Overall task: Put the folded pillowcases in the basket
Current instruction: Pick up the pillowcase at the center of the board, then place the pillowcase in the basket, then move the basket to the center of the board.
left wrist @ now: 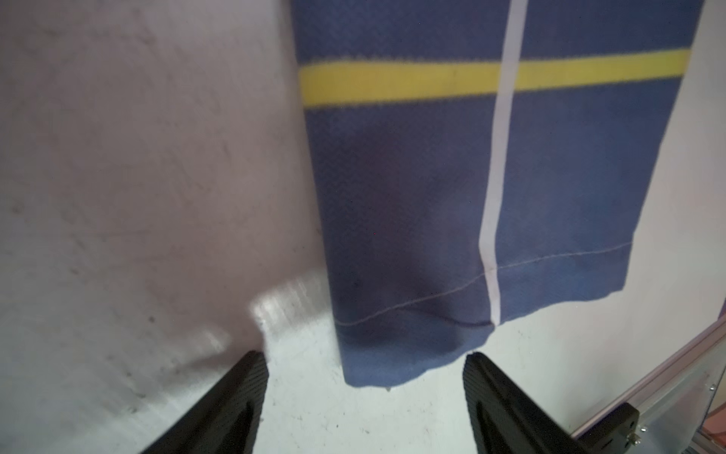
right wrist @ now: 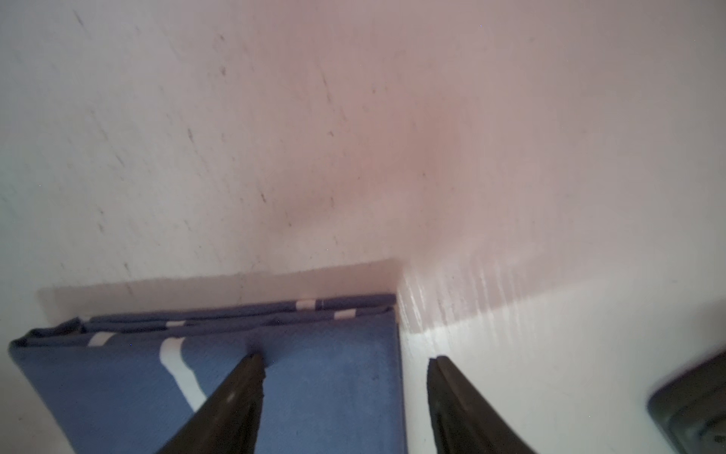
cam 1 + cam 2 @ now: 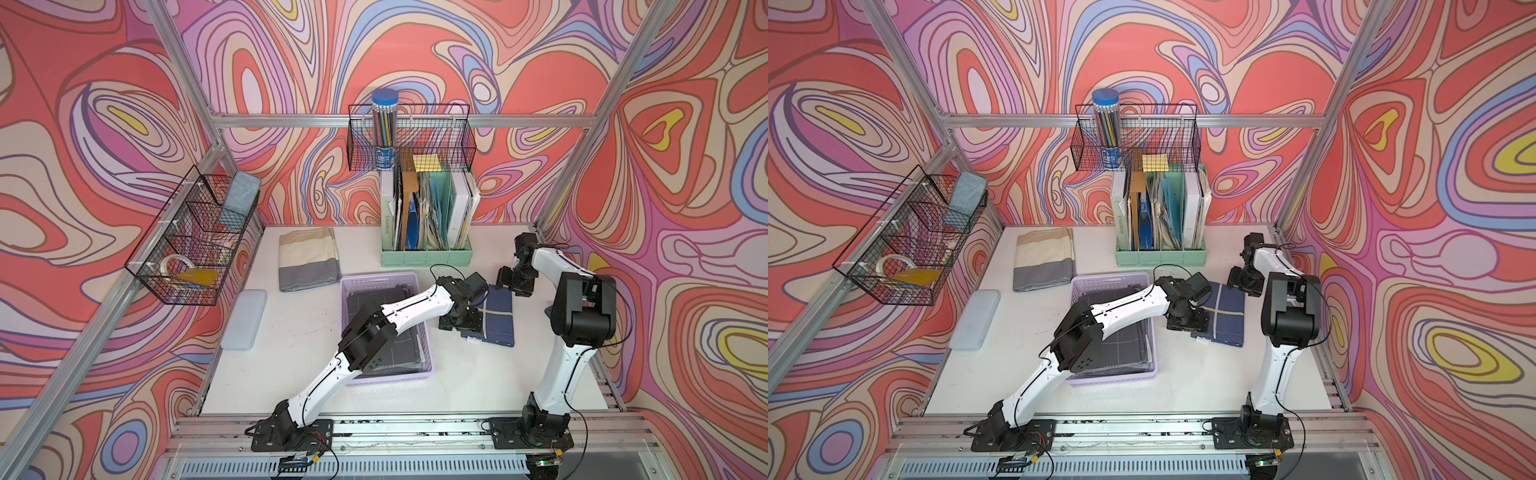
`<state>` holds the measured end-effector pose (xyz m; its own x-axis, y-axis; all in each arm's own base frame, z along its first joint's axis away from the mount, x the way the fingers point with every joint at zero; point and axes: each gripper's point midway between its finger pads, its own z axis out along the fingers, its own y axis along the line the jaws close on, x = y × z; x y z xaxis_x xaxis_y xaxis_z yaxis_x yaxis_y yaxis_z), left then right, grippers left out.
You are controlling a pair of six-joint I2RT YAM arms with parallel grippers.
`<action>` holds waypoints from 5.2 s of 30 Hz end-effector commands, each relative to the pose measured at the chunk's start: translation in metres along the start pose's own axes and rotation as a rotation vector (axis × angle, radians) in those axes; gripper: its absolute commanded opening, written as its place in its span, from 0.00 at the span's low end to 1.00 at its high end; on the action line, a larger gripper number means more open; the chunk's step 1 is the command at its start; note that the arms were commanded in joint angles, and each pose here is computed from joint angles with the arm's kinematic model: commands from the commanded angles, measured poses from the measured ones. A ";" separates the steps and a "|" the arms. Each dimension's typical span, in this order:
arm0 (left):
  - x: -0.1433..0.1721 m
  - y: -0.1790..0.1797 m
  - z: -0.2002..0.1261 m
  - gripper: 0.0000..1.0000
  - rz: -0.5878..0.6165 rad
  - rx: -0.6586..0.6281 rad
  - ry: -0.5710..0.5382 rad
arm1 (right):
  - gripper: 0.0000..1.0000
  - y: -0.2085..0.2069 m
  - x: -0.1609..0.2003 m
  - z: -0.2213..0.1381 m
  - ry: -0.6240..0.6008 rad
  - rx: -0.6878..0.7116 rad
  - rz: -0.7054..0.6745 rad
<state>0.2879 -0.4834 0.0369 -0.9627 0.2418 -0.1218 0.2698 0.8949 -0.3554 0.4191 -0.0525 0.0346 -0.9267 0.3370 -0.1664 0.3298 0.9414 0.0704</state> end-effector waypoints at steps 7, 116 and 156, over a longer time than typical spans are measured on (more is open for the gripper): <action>0.011 0.000 0.019 0.68 -0.043 0.061 0.110 | 0.59 -0.002 0.031 0.038 0.159 -0.009 0.015; 0.127 0.232 -0.258 0.89 -0.301 -0.373 -0.306 | 0.53 0.276 0.148 -0.119 -0.201 -0.301 -0.491; 0.032 0.278 -0.274 0.86 -0.315 -0.356 -0.357 | 0.00 0.085 0.142 -0.080 -0.115 0.033 -0.295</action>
<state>0.3032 -0.1285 0.1995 -0.8976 -0.1632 -0.4094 -0.1242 0.9849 -0.1204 0.3048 0.1208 0.0905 -0.9581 0.0571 -0.2807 0.0279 0.9939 0.1071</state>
